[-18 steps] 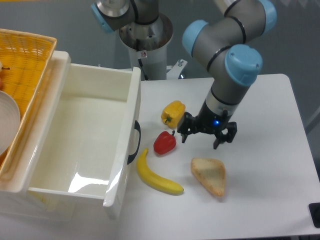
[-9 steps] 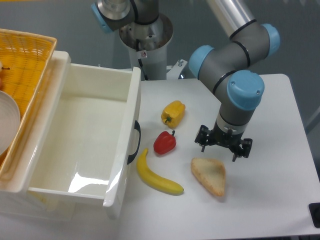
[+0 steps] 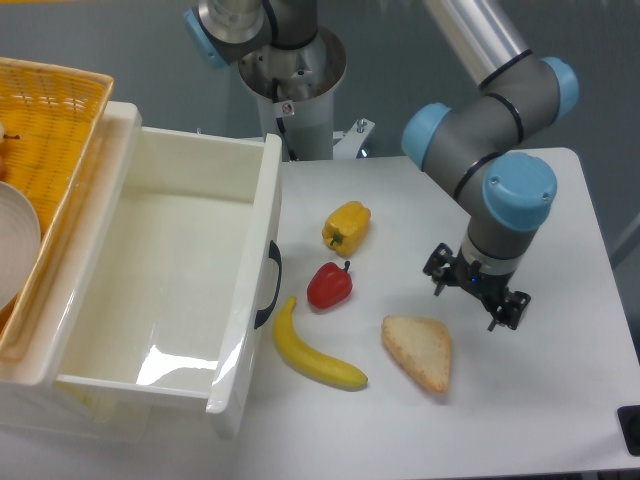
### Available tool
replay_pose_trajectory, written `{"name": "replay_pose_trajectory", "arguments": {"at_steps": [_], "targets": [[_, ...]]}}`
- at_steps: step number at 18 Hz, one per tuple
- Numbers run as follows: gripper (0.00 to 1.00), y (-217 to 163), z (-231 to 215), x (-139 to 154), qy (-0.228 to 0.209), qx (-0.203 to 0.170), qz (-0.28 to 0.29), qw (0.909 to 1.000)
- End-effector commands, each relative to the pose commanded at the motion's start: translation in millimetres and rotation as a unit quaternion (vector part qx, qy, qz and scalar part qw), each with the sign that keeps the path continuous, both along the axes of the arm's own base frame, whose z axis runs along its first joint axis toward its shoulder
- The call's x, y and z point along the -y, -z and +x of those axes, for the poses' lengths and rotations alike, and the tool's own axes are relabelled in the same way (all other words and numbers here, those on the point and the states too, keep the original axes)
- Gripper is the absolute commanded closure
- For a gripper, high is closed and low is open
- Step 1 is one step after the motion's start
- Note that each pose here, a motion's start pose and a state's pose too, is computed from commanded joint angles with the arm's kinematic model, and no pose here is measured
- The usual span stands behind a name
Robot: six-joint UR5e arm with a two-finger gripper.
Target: Slide the top white drawer open
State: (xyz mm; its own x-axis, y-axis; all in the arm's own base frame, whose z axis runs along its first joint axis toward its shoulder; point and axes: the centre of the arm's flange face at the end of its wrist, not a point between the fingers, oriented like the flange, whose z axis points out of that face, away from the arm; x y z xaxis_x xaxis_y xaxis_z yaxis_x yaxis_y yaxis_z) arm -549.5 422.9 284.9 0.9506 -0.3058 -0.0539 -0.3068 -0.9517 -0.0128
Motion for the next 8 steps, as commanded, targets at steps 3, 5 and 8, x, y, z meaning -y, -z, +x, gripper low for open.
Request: {"name": "replay_pose_trajectory", "arguments": {"at_steps": [3,5,8], "targets": [[0.0,-0.9,-6.3,7.4,0.001,-0.002,0.0,1.0],[0.0,-1.6,-7.9,9.0,0.01,-0.003,0.0,0.9999],[0.0,-1.6,-12.3,15.0,0.011,-0.003,0.0,0.9999]]}}
